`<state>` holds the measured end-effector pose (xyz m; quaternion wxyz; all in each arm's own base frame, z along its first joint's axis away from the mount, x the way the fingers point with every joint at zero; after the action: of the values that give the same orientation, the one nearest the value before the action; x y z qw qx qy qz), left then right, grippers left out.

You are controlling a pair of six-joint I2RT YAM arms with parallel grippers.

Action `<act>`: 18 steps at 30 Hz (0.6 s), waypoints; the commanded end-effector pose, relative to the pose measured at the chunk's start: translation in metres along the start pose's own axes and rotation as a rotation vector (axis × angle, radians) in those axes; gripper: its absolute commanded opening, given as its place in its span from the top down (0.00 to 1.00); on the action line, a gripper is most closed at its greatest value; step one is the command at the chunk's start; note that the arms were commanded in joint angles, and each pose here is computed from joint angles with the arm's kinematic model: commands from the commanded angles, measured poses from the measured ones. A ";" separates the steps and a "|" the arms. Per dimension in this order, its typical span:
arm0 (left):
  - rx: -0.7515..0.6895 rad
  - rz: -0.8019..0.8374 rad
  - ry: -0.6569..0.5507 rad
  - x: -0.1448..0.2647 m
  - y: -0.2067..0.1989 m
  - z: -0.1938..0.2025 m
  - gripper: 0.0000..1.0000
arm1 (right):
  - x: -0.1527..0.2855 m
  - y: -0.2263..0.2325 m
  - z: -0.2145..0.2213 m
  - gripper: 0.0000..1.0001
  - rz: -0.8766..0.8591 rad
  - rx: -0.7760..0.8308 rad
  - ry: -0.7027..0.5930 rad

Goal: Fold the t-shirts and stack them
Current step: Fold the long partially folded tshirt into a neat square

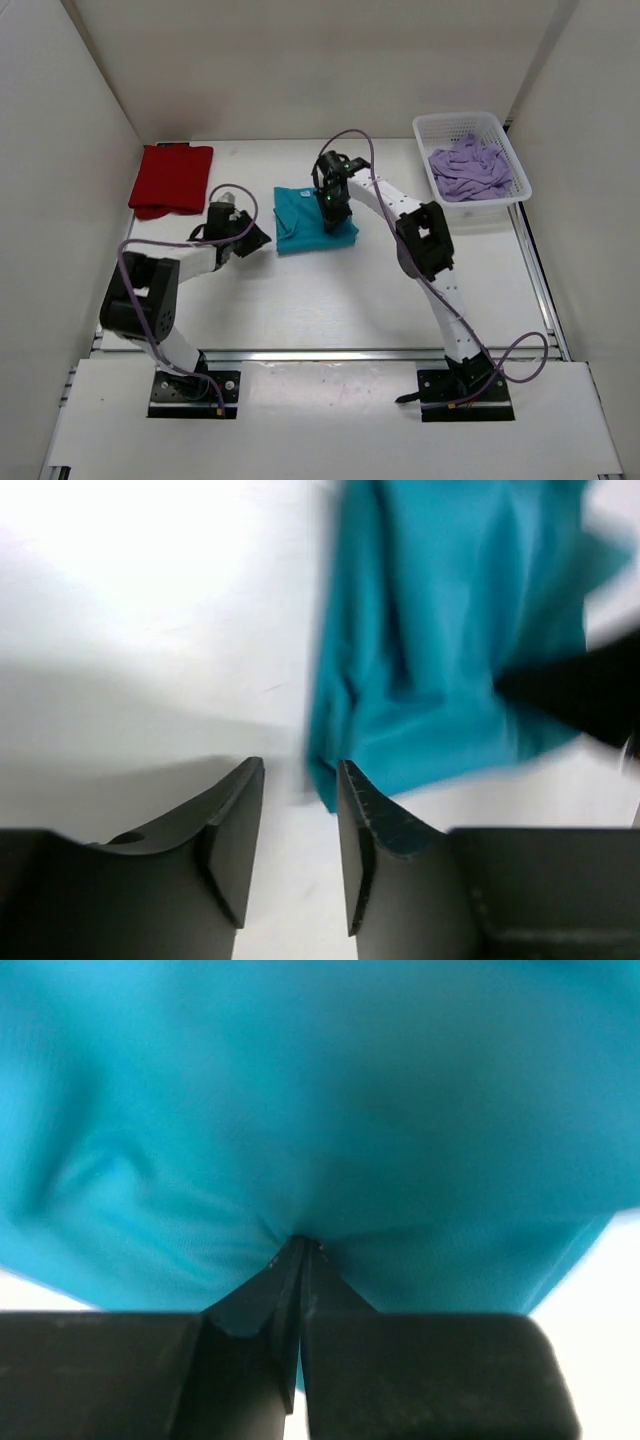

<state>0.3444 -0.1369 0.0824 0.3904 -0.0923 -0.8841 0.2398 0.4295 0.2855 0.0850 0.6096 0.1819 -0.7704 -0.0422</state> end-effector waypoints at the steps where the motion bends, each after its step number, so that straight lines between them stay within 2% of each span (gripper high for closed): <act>1: 0.019 0.025 -0.100 0.040 0.011 -0.010 0.53 | 0.062 0.033 0.043 1.00 0.004 0.111 -0.109; 2: -0.016 0.034 -0.105 0.049 0.006 -0.006 0.50 | 0.047 0.023 0.074 1.00 -0.024 0.074 -0.073; 3: -0.029 0.046 -0.118 0.057 0.000 -0.008 0.50 | 0.068 0.012 0.091 1.00 -0.045 0.023 -0.093; 4: -0.046 0.064 -0.110 0.060 -0.005 -0.003 0.48 | 0.095 0.021 0.091 1.00 -0.111 0.033 -0.171; 5: -0.033 0.085 -0.130 0.064 -0.008 0.000 0.48 | 0.109 0.015 0.100 0.94 -0.142 0.043 -0.226; 7: -0.016 0.133 -0.175 0.067 -0.019 -0.010 0.45 | 0.115 -0.006 0.118 0.86 -0.143 0.008 -0.236; 8: -0.037 0.148 -0.185 0.067 -0.028 -0.015 0.45 | 0.128 -0.003 0.117 0.81 -0.219 0.015 -0.265; 9: -0.048 0.139 -0.147 0.061 -0.031 -0.011 0.44 | 0.129 -0.014 0.119 0.79 -0.270 -0.008 -0.267; 11: -0.107 0.183 -0.123 0.053 -0.055 -0.019 0.42 | 0.135 -0.032 0.121 0.71 -0.264 -0.046 -0.308; 13: -0.176 0.163 -0.086 0.036 -0.064 -0.013 0.41 | 0.125 -0.047 0.132 0.70 -0.236 -0.082 -0.303; 16: -0.224 0.210 -0.005 0.016 -0.075 0.001 0.41 | 0.116 -0.051 0.151 0.72 -0.281 -0.114 -0.257; 18: -0.245 0.247 0.021 0.011 -0.079 0.008 0.40 | 0.116 -0.060 0.162 0.71 -0.209 -0.147 -0.300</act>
<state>0.3368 -0.1950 0.1277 0.3448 -0.2104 -0.8939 0.1943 0.2741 0.1644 0.1296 0.5202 0.2056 -0.8101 -0.1756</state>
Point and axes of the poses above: each gripper's point midway between its finger pads, its own x axis back along the fingers, its own y axis along the line the jaws close on, z = x × y, the point moved 6 cm from there along x, back along the fingers, and after that the axes turned 10 degrees about -x, right-handed, at the moved point
